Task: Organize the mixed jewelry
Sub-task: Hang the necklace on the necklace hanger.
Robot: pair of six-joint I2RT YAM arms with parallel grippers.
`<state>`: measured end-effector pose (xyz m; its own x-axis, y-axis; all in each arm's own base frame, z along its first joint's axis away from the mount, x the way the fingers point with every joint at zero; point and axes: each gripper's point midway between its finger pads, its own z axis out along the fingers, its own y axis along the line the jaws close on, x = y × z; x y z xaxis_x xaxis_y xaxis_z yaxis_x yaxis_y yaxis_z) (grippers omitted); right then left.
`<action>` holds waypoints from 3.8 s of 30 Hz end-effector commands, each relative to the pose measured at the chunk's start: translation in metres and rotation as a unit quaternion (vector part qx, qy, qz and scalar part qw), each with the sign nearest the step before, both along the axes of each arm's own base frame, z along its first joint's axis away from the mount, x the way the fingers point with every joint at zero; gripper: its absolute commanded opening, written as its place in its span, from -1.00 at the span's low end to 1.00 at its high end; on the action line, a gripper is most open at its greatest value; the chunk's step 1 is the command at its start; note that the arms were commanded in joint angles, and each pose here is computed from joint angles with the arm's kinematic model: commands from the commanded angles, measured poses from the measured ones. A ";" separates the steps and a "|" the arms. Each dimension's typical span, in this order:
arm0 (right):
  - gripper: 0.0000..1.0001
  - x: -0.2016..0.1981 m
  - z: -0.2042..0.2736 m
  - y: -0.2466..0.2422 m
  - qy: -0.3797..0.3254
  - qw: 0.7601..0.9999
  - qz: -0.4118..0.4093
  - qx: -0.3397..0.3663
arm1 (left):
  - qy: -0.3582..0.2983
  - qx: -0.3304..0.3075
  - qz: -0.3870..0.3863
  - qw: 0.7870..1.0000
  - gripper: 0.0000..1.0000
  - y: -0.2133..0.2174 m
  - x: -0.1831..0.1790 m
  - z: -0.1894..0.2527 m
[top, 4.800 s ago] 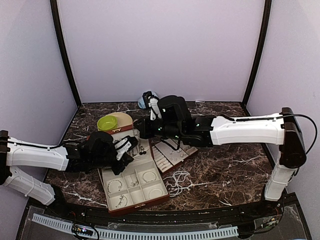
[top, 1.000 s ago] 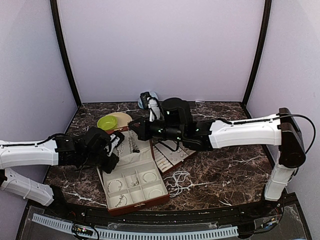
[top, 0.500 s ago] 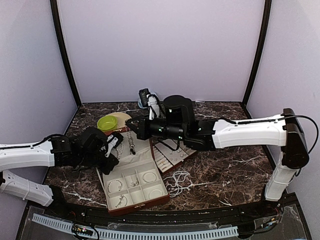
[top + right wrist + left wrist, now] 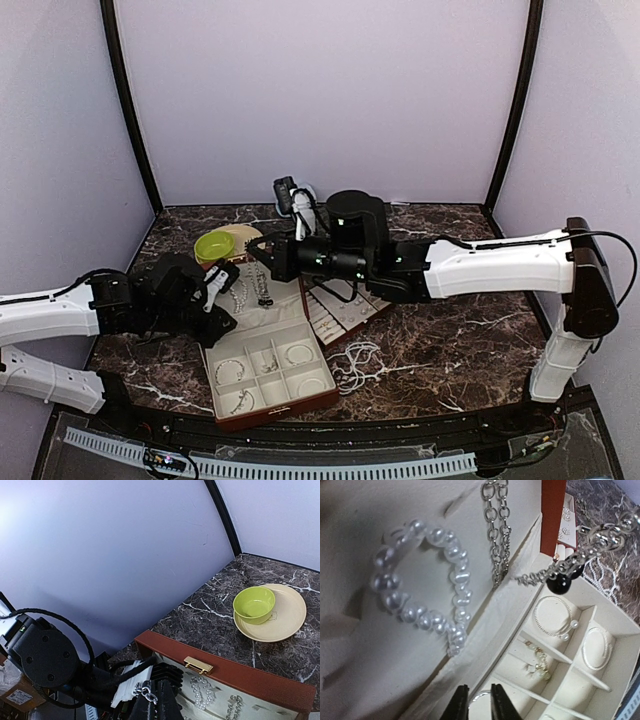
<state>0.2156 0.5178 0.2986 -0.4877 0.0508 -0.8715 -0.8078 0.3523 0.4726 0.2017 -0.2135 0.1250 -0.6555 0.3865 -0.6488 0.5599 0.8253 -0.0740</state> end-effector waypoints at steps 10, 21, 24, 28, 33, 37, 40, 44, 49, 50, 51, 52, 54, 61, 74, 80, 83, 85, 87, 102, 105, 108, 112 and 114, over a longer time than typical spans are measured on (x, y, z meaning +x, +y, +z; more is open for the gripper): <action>-1.00 0.003 0.027 0.008 -0.030 0.999 -0.009 0.028 | -0.038 0.013 0.007 0.999 -0.19 0.005 0.011 0.013; -1.00 0.022 0.025 -0.003 -0.060 0.997 -0.047 -0.010 | -0.122 -0.076 -0.010 0.990 -0.02 -0.017 0.025 0.094; -1.00 0.023 0.024 -0.006 -0.057 0.998 -0.040 -0.009 | -0.137 -0.112 -0.005 0.984 0.04 -0.024 0.029 0.115; -1.00 0.028 0.021 -0.009 -0.054 0.998 -0.040 -0.020 | -0.154 -0.164 0.003 0.974 0.10 -0.031 0.035 0.143; -1.00 0.031 0.020 -0.012 -0.053 0.997 -0.044 -0.023 | -0.151 -0.220 -0.008 0.964 0.13 -0.044 0.044 0.155; -1.00 0.028 0.022 -0.012 -0.051 0.998 -0.033 -0.020 | -0.141 -0.245 -0.020 0.959 0.13 -0.052 0.049 0.153; -1.00 0.028 0.021 -0.012 -0.049 0.998 -0.033 -0.020 | -0.123 -0.253 -0.030 0.959 0.13 -0.059 0.051 0.145; -1.00 0.029 0.022 -0.013 -0.050 0.998 -0.035 -0.019 | -0.126 -0.260 -0.033 0.957 0.06 -0.064 0.056 0.145; -1.00 0.030 0.022 -0.015 -0.049 0.998 -0.038 -0.018 | -0.125 -0.262 -0.027 0.957 -0.36 -0.064 0.059 0.140; -1.00 0.031 0.022 -0.017 -0.048 0.998 -0.041 -0.018 | -0.123 -0.262 -0.027 0.957 -0.40 -0.064 0.059 0.138; -1.00 0.032 0.022 -0.018 -0.047 0.998 -0.044 -0.018 | -0.120 -0.263 -0.027 0.957 -0.46 -0.064 0.058 0.137; -1.00 0.032 0.023 -0.019 -0.047 0.998 -0.045 -0.016 | -0.117 -0.263 -0.028 0.957 -0.49 -0.065 0.058 0.135; -1.00 0.033 0.024 -0.021 -0.047 0.998 -0.047 -0.014 | -0.111 -0.266 -0.030 0.957 -0.62 -0.066 0.057 0.132; -1.00 0.046 0.011 -0.030 -0.033 0.995 -0.084 -0.029 | -0.117 -0.263 -0.018 0.957 -1.00 -0.063 0.060 0.131; -1.00 0.057 -0.033 -0.040 0.006 0.991 -0.115 -0.071 | -0.108 -0.216 0.009 0.970 -1.00 -0.063 0.078 0.125; -1.00 0.055 -0.050 -0.038 0.025 0.991 -0.108 -0.080 | -0.091 -0.200 -0.006 0.976 -0.97 -0.071 0.078 0.117; -1.00 0.055 -0.055 -0.038 0.033 0.990 -0.110 -0.081 | -0.082 -0.183 -0.006 0.980 -0.97 -0.071 0.078 0.111; -1.00 0.055 -0.059 -0.038 0.038 0.990 -0.111 -0.084 | -0.080 -0.172 -0.005 0.982 -0.97 -0.071 0.077 0.107; -1.00 0.055 -0.064 -0.037 0.044 0.989 -0.110 -0.087 | -0.078 -0.165 -0.007 0.983 -0.96 -0.072 0.075 0.105; -1.00 0.053 -0.082 -0.031 0.068 0.988 -0.103 -0.093 | -0.057 -0.107 -0.009 0.993 -0.95 -0.073 0.060 0.080; -1.00 0.051 -0.081 -0.032 0.068 0.988 -0.102 -0.090 | -0.063 -0.104 -0.014 0.993 -0.97 -0.073 0.054 0.079; -1.00 0.050 -0.078 -0.034 0.065 0.989 -0.100 -0.084 | -0.085 -0.114 -0.032 0.989 -0.99 -0.077 0.046 0.085; -1.00 0.048 -0.070 -0.034 0.058 0.991 -0.093 -0.074 | -0.111 -0.144 -0.057 0.982 -0.99 -0.083 0.041 0.101; -1.00 0.047 -0.066 -0.034 0.054 0.992 -0.091 -0.069 | -0.120 -0.151 -0.071 0.979 -1.00 -0.087 0.039 0.107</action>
<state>0.2630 0.4828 0.2062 -0.6045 -0.0227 -0.7963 -0.6454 0.5999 0.4728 0.2501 -0.2974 0.2304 -0.4631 0.1983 -0.8638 0.6473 0.7415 -0.1768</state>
